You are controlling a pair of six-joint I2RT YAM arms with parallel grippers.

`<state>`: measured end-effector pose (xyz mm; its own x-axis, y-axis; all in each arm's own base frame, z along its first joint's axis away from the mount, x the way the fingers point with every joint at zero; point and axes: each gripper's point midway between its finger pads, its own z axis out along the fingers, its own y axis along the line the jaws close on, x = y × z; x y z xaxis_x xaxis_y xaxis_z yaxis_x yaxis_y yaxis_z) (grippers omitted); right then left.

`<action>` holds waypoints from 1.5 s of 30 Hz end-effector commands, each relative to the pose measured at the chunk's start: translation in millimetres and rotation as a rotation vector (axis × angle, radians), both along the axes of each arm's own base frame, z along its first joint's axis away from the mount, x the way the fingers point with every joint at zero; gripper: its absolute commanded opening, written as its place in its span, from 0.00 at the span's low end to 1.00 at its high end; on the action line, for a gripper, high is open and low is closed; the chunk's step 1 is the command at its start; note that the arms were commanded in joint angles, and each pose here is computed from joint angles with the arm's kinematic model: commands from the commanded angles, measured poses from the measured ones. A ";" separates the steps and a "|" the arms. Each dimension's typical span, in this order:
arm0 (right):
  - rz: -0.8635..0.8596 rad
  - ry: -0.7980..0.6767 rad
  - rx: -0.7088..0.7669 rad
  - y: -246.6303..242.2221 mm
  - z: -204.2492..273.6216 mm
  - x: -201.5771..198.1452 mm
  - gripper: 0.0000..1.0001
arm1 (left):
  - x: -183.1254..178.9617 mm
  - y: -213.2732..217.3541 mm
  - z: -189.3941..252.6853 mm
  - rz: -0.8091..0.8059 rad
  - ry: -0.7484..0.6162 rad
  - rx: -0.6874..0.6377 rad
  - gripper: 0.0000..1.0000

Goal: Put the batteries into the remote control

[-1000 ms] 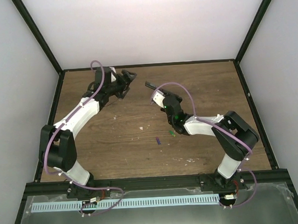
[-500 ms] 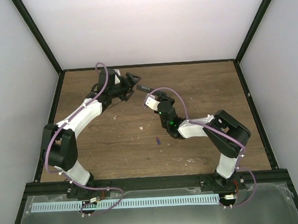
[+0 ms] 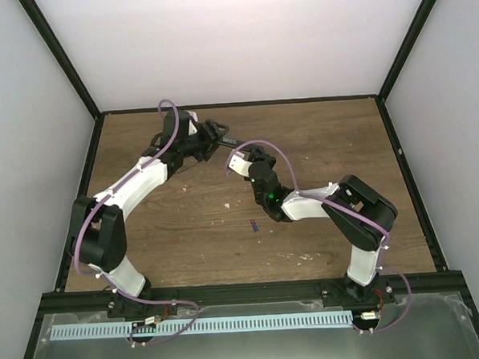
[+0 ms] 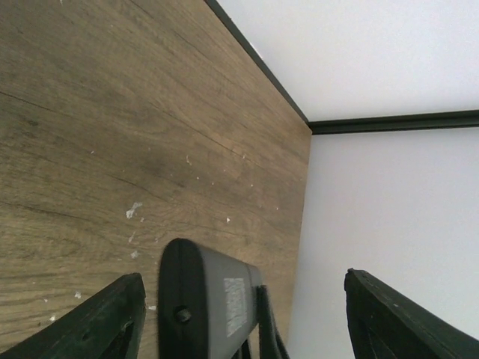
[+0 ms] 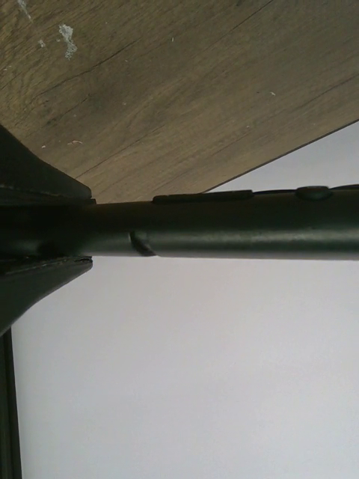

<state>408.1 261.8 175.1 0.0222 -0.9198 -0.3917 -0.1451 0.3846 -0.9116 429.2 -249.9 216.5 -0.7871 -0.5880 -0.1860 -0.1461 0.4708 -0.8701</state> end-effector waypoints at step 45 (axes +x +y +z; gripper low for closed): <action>-0.055 -0.059 0.066 14.2 18.6 -1.3 0.01 | 15.9 -1.8 3.2 0.018 -0.059 0.027 0.36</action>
<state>404.2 267.3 176.6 -0.0138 -0.9197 -0.3925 -0.1051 0.3917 -0.9141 437.4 -252.7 208.7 -0.7793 -0.5876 -0.2176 -0.1386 0.5004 -0.8546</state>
